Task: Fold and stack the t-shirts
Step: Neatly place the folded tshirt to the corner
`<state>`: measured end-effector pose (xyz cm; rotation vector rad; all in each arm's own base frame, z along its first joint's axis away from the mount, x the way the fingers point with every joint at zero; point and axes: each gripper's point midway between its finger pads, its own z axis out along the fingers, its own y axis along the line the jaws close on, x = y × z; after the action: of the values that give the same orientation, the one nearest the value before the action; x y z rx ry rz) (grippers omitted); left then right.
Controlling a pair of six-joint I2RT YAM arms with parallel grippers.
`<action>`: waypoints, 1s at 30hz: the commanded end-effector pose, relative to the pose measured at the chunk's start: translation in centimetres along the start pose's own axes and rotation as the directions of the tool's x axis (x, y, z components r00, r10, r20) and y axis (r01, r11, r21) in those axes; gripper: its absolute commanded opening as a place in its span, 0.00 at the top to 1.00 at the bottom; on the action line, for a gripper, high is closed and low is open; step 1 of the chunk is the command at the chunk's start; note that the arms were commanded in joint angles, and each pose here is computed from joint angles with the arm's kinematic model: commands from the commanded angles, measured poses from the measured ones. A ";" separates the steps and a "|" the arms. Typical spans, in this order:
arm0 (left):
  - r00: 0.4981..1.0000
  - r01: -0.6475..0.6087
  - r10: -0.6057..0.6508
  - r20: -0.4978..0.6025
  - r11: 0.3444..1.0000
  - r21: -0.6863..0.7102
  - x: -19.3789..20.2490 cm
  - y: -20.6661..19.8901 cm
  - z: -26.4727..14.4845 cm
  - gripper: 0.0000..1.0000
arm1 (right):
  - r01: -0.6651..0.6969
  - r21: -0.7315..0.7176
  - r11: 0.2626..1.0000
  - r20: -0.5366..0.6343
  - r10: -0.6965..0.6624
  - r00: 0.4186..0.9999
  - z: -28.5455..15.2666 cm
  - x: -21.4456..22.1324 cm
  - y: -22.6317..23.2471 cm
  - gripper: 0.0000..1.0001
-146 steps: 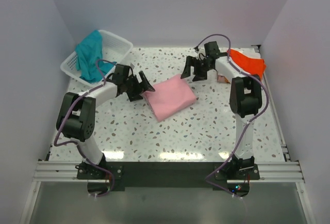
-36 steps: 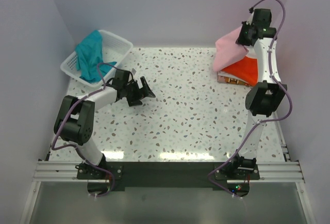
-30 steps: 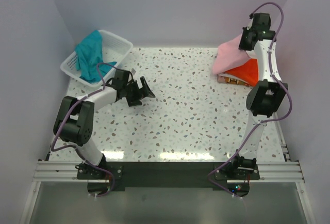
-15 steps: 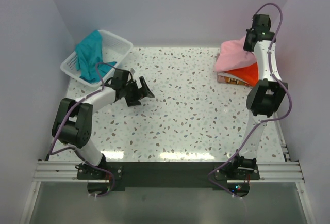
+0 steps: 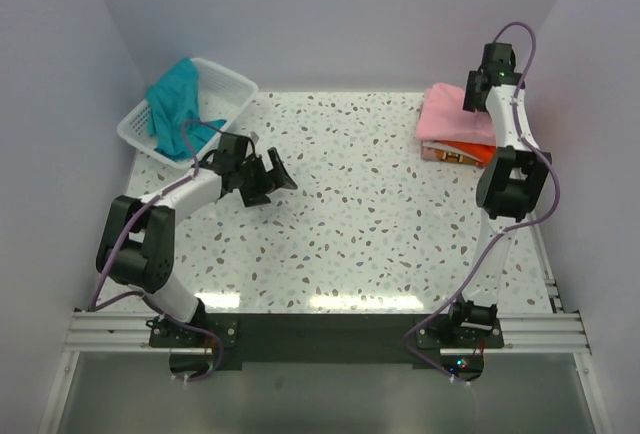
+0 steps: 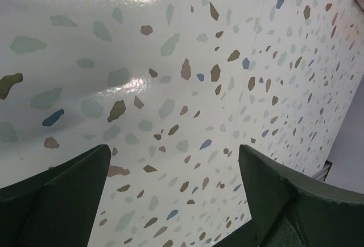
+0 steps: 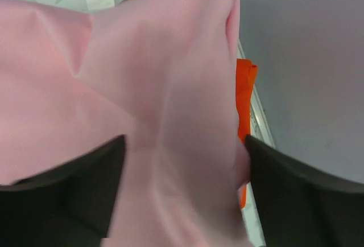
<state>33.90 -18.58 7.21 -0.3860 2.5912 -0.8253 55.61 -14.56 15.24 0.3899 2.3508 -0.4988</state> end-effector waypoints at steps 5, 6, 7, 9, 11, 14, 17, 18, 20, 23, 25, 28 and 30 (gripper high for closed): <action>0.989 -0.080 0.079 0.128 0.997 -0.004 -2.6 -2.1 -2.3 0.00 | -0.088 0.135 0.987 0.146 0.068 0.987 -4.1 -2.8 -4.4 0.01; 0.987 -0.086 0.086 0.135 0.996 -0.008 -2.6 -2.2 -2.4 0.00 | -0.105 0.125 0.987 0.168 0.083 0.982 -4.6 -3.1 -4.4 0.01; 0.984 -0.090 0.092 0.153 0.996 -0.019 -2.9 -2.3 -2.5 0.00 | -0.128 0.109 0.986 0.183 0.106 0.977 -5.5 -3.3 -4.3 0.01; 0.979 -0.104 0.107 0.173 0.994 -0.025 -3.1 -2.6 -2.9 0.00 | -0.155 0.053 0.986 0.200 0.142 0.970 -7.4 -3.0 -4.1 0.01; 0.972 -0.112 0.117 0.202 0.993 -0.034 -3.5 -2.7 -3.3 0.00 | -0.174 0.011 0.985 0.178 0.169 0.969 -7.9 -1.3 -3.4 0.01; 0.960 -0.125 0.130 0.247 0.992 -0.036 -3.8 -3.2 -4.2 0.00 | -0.172 -0.105 0.980 0.203 0.190 0.960 -10.9 -0.7 -1.6 0.01; 0.944 -0.128 0.134 0.303 0.991 -0.040 -4.1 -3.3 -5.4 0.00 | -0.135 -0.246 0.960 0.185 0.183 0.966 -13.7 1.3 1.2 0.01; 0.939 -0.125 0.136 0.317 0.991 -0.055 -4.0 -2.9 -5.6 0.00 | -0.133 -0.288 0.948 0.214 0.199 0.956 -15.9 1.1 1.4 0.01; 0.921 -0.131 0.140 0.363 0.990 -0.050 -4.3 -3.2 -6.9 0.00 | -0.101 -0.382 0.919 0.163 0.174 0.971 -16.9 4.3 4.5 0.01; 0.902 -0.116 0.138 0.410 0.990 -0.077 -4.3 -2.7 -8.6 0.00 | -0.022 -0.503 0.864 0.146 0.110 0.983 -20.5 7.9 8.5 0.01; 0.884 -0.111 0.145 0.444 0.989 -0.102 -4.3 -2.1 -9.8 0.00 | 0.035 -0.579 0.814 0.128 0.049 0.991 -22.7 10.9 11.5 0.01; 0.866 -0.105 0.152 0.477 0.987 -0.124 -4.0 -1.3 -11.0 0.00 | 0.091 -0.633 0.768 0.095 -0.040 0.995 -24.7 15.4 14.5 0.01; 0.863 -0.098 0.156 0.481 0.985 -0.143 -3.7 -0.7 -11.5 0.00 | 0.103 -0.688 0.718 0.083 -0.063 0.995 -26.7 17.3 16.0 0.01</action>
<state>32.64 -13.67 17.23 -0.3807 2.1832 -0.5445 36.56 10.83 16.90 -0.0525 2.3311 0.2149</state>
